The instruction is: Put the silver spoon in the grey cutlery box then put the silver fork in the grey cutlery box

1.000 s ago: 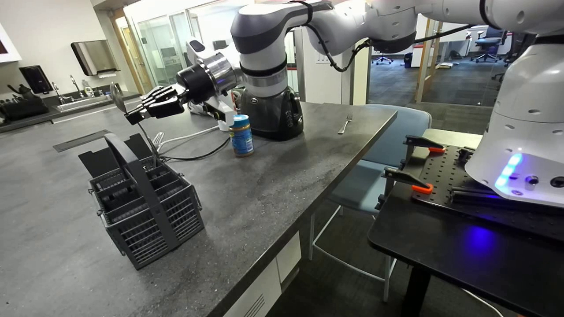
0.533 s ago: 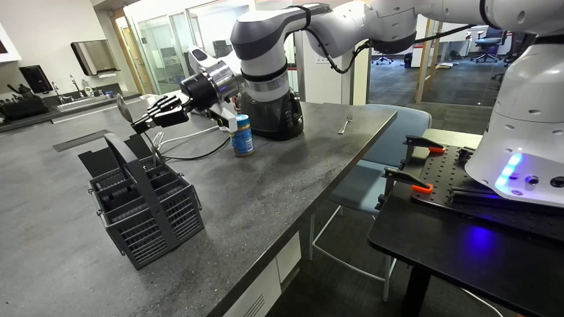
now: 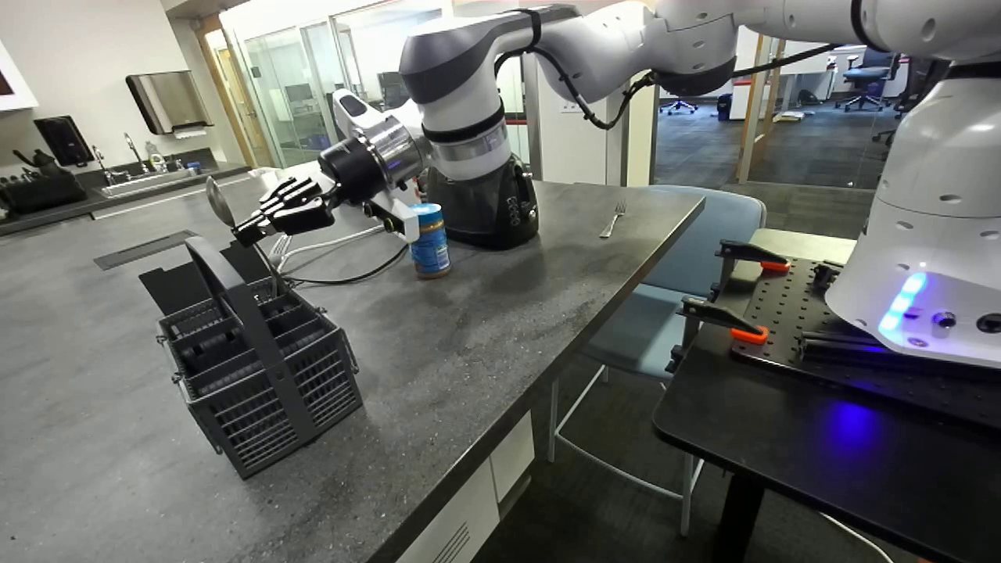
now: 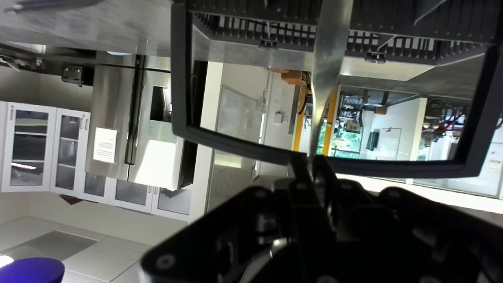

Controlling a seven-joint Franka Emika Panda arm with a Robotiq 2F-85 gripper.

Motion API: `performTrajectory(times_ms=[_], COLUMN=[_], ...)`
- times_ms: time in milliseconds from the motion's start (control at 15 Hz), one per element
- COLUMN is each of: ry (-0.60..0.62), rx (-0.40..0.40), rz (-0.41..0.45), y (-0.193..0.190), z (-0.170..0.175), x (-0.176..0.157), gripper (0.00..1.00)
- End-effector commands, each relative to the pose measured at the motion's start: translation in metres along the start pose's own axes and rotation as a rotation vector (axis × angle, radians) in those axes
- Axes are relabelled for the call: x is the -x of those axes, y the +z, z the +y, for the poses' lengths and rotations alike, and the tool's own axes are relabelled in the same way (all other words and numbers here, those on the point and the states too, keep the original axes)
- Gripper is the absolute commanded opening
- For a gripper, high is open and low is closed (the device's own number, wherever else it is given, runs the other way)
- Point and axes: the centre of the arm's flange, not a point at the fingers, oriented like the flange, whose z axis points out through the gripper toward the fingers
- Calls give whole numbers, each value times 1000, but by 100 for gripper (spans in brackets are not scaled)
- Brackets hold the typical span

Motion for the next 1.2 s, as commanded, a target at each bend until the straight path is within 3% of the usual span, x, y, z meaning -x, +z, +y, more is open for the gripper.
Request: performTrajectory(times_ms=[0,600,667,800,1133], ry=[-17,-14,-21,-29,-66], rx=[3,-12,-17,-19,-8], rz=[19,-21,-28,-38,-39], y=[14,19,20,22,18], z=[10,14,13,12,9], x=[26,41,42,45,33], gripper=[2,2,33,41,80])
